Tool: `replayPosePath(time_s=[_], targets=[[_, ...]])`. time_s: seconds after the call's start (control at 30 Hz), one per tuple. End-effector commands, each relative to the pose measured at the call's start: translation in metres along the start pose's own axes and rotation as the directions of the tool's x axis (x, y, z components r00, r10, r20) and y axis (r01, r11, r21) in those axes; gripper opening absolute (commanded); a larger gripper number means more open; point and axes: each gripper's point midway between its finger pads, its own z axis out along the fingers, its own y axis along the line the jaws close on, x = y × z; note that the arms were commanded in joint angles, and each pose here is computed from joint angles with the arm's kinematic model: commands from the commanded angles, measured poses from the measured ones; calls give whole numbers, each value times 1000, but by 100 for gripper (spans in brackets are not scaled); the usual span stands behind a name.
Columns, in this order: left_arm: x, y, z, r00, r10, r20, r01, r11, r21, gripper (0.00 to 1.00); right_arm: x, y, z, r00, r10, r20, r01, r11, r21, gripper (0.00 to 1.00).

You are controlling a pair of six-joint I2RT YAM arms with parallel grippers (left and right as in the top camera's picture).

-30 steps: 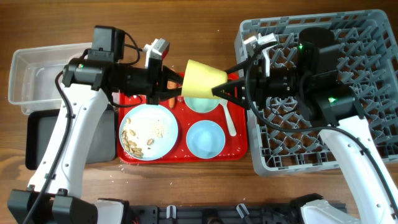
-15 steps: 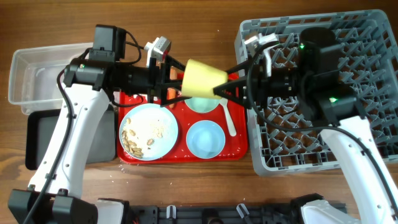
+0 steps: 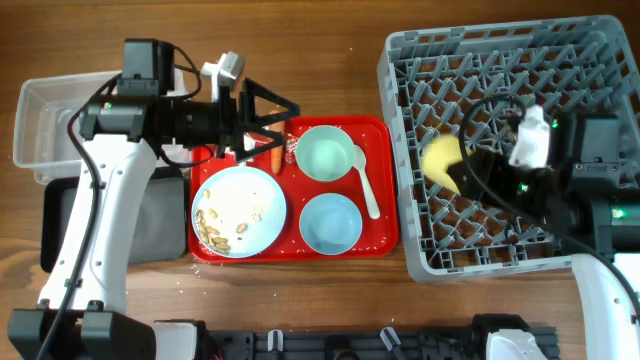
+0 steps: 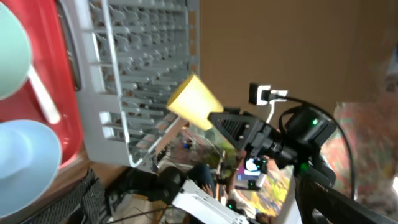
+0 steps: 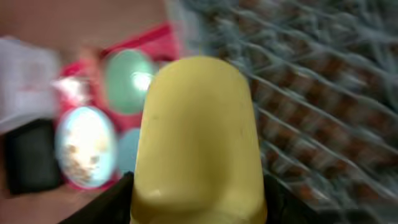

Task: Sort waste into correct bins and load items into the dishwasher rack
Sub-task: 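Lower the yellow cup into the dish rack with the right gripper, then grasp the green bowl rim with the right gripper and lift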

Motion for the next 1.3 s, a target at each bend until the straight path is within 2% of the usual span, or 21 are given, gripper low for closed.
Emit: replayPosePath(time_s=[0.0,0.13,0.37,0.4,0.47,0.5,0.63,0.73,0.8,0.9,0.97,1.03,1.13,1.27], targets=[[-7,4,-4,999,31,36,-29,998,-51,100,2,-50,0,995,103,8,-101,954,283,48],[-7,4,-4,999,31,36,-29,998,-51,100,9,-59,13,988,132,-79,-99,939,331,48],[-8,8,-4,999,31,45,-28,997,-71,100,-6,-64,58,975,157,-160,-95,936,340,49],[-8,7,-4,998,32,45,-29,997,-71,100,-8,-65,63,973,160,-167,-95,934,343,54],[-9,8,-4,998,33,47,-29,997,-75,100,-12,-65,74,971,161,-176,-94,937,336,73],[-10,10,-4,998,33,52,-28,996,-85,100,-14,-62,80,970,154,-186,-90,945,315,78],[-10,12,-4,998,33,56,-28,995,-94,99,-23,-44,85,978,105,-180,-67,976,207,80],[-14,24,-6,996,33,85,-18,985,-172,92,-32,-29,71,988,76,-131,-56,987,149,80],[-18,46,-11,991,32,130,10,950,-312,88,-37,1,56,994,-47,-95,49,999,14,79],[-19,71,-20,982,20,189,74,878,-473,84,-36,51,38,982,-187,-20,181,968,-172,74],[-19,80,-30,969,14,245,126,830,-544,79,-30,78,34,968,-249,9,244,941,-233,71],[-20,83,-46,950,37,311,165,784,-599,79,-20,102,40,956,-293,9,285,922,-263,68],[-22,76,-82,886,124,447,243,698,-674,79,-4,125,68,949,-312,-32,300,932,-203,66],[-16,53,-135,766,304,567,303,607,-735,84,7,117,125,969,-230,-90,234,972,34,60]])
